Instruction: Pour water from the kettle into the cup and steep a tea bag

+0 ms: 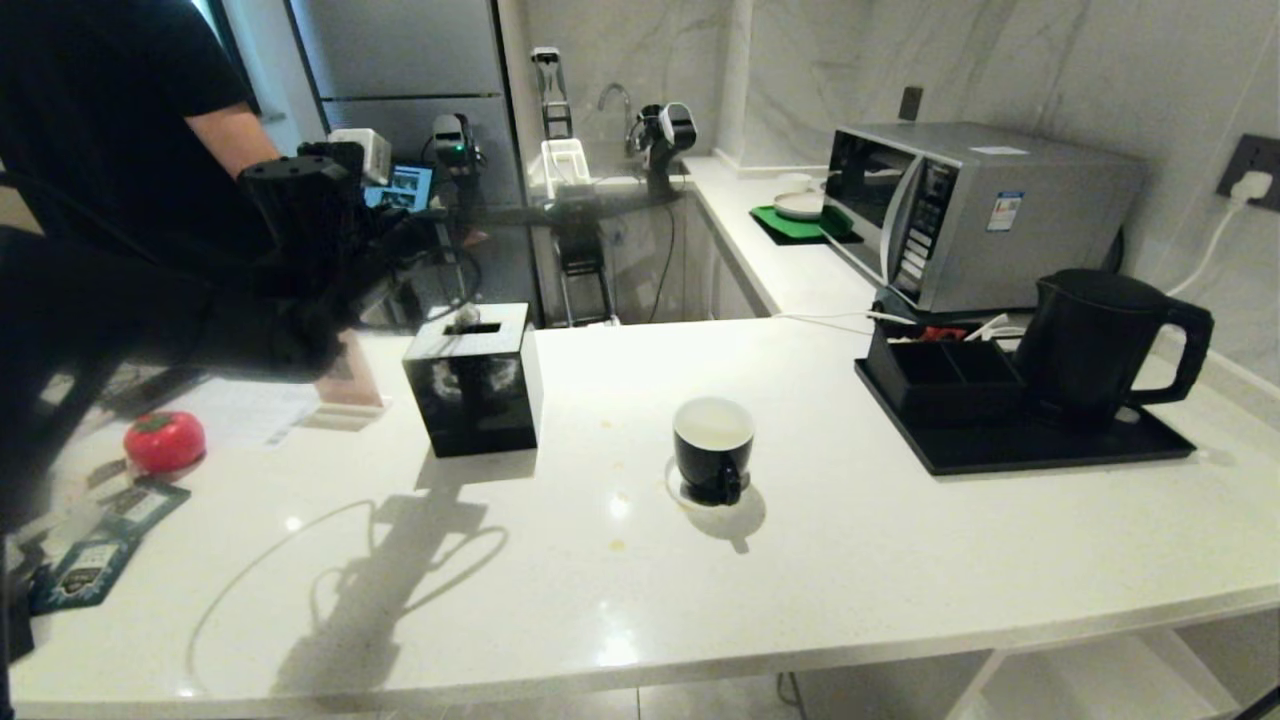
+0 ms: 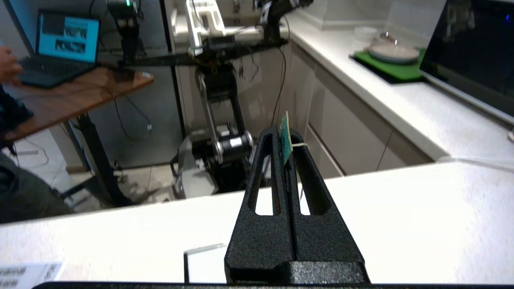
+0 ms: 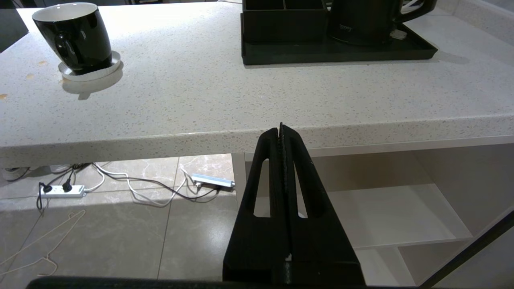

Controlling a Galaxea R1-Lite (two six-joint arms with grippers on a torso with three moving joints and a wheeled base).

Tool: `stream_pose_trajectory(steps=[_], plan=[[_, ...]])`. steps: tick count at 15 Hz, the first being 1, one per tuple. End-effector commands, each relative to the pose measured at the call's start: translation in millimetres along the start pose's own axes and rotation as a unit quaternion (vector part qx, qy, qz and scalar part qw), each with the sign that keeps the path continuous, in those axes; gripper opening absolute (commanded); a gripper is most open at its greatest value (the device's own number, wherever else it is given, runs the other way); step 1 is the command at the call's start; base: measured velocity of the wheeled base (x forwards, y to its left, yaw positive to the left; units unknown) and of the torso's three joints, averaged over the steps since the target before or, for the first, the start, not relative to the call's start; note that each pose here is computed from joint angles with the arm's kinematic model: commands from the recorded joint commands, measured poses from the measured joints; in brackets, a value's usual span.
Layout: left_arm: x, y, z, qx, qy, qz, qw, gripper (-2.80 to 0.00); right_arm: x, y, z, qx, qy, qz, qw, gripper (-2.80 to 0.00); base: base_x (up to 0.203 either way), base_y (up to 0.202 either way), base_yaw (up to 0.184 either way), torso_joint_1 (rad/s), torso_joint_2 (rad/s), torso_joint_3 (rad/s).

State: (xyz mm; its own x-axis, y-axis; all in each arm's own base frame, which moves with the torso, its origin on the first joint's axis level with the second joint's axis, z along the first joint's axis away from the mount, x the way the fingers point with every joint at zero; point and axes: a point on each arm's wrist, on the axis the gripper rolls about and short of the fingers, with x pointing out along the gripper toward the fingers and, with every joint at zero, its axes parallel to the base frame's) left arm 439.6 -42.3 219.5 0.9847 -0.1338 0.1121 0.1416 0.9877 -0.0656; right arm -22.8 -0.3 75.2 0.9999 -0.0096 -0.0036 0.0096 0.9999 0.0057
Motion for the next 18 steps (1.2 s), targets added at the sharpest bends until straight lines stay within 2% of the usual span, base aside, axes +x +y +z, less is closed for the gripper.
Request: stream_pose_trajectory(steps=[1,3,5,18], plan=[[-7,0.1,-1,-0.001,0.005,0.0,1.0,-2.8,0,0,0,0.0,0.0,0.0,1.0,-2.8,0.0,0.0,0.0,0.0,0.0,0.0],[-7,0.5,-1,-0.002,-0.02,-0.002,0.9998,-2.8,0,0,0,0.0,0.0,0.0,1.0,-2.8,0.0,0.0,0.0,0.0,0.0,0.0],[-7,0.0,-3,-0.003,-0.022,-0.003,0.9998,-2.8,0,0,0,0.0,0.0,-0.001,1.0,-2.8,0.0,0.0,0.0,0.0,0.0,0.0],[-8,0.7,-25,-0.004,-0.003,-0.004,1.0,-2.8,0,0,0,0.0,0.0,0.0,1.0,-2.8,0.0,0.0,0.0,0.0,0.0,0.0]])
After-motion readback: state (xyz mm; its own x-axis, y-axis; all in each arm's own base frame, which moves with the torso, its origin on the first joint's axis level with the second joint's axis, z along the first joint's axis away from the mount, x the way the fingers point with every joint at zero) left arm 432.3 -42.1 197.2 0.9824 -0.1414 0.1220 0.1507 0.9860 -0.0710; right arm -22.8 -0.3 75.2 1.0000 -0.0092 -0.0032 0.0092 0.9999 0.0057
